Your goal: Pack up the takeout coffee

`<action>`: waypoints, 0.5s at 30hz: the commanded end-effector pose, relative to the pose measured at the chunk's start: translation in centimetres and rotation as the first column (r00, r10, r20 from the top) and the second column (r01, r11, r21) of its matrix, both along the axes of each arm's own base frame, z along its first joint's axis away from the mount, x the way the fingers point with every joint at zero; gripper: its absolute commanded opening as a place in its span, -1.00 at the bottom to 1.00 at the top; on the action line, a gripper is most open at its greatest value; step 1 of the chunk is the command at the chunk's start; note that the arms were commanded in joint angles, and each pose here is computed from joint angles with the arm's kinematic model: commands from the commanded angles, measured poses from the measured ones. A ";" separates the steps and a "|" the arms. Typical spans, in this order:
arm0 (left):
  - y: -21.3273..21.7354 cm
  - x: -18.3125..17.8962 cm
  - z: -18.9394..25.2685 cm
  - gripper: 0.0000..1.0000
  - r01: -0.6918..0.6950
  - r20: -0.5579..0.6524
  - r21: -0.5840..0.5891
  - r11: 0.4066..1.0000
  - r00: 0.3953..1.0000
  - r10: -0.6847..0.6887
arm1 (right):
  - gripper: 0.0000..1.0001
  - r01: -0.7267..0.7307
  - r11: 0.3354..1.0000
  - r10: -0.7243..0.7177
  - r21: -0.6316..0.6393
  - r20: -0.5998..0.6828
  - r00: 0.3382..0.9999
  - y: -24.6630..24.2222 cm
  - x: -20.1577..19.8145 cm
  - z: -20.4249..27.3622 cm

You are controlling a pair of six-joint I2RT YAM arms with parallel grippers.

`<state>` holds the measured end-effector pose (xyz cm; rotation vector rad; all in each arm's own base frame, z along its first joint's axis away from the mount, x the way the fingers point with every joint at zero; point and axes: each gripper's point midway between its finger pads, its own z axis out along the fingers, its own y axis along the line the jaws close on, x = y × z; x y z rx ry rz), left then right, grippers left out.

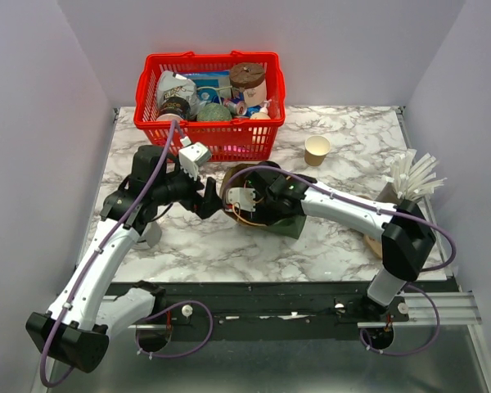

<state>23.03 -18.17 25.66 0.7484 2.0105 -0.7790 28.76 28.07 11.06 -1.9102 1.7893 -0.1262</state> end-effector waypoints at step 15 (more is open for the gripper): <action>-2.6 2.6 9.7 0.97 0.117 0.260 -0.103 0.988 0.962 -0.086 | -0.99 -0.047 0.986 0.040 0.162 0.046 0.998 0.1 -0.6 4.7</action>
